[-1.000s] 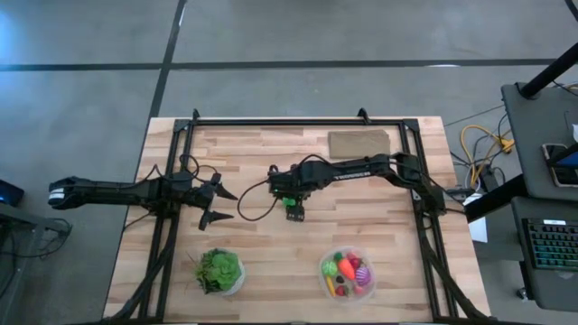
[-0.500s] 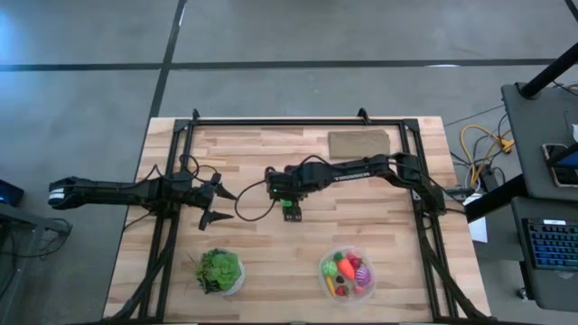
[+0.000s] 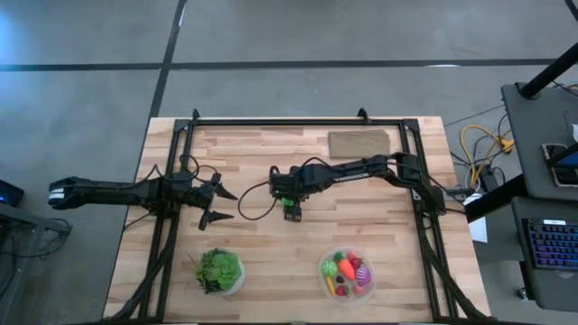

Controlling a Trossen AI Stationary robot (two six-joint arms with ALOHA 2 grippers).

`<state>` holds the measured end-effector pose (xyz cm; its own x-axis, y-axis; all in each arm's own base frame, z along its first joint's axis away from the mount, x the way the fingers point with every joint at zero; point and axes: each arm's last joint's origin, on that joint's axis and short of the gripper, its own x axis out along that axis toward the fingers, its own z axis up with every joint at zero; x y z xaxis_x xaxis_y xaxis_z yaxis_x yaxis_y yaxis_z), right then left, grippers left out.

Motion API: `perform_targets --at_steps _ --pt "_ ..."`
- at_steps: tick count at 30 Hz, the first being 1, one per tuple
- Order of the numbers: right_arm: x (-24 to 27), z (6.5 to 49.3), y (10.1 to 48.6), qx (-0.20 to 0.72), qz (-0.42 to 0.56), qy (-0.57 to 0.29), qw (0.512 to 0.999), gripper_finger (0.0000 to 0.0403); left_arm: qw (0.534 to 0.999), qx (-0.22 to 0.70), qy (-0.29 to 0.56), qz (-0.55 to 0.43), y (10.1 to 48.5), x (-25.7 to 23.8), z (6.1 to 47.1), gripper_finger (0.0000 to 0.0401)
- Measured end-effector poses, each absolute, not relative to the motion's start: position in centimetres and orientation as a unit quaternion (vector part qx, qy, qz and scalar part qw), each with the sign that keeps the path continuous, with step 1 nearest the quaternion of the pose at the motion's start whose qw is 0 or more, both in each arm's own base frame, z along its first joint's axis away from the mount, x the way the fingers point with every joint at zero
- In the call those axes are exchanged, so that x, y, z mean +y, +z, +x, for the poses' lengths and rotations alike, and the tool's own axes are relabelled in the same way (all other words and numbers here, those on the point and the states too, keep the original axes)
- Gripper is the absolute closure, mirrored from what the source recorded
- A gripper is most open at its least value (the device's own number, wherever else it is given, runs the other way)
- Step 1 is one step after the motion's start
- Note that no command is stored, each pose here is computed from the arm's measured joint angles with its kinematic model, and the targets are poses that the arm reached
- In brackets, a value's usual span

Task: Pick and placing Produce into tupperware
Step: Put the green pear into the transparent container

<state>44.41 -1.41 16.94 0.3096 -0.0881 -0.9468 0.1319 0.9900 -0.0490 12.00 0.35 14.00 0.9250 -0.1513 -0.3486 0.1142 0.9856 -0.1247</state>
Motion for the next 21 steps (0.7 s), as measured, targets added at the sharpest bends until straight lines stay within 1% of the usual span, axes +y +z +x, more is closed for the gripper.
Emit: perform_targets --at_steps 6,14,21 --pt "-1.42 44.07 16.29 0.592 0.023 -0.072 0.803 0.0087 0.980 0.181 -0.068 -0.051 14.00 0.35 12.00 0.0118" --pt "-1.42 44.31 16.31 0.581 0.024 -0.072 0.811 0.0088 0.980 0.182 -0.068 -0.051 13.99 0.35 12.00 0.0118" --pt "-1.42 44.14 16.04 0.585 0.027 -0.074 0.807 0.0106 0.980 0.182 -0.068 -0.051 13.99 0.35 12.00 0.0118"
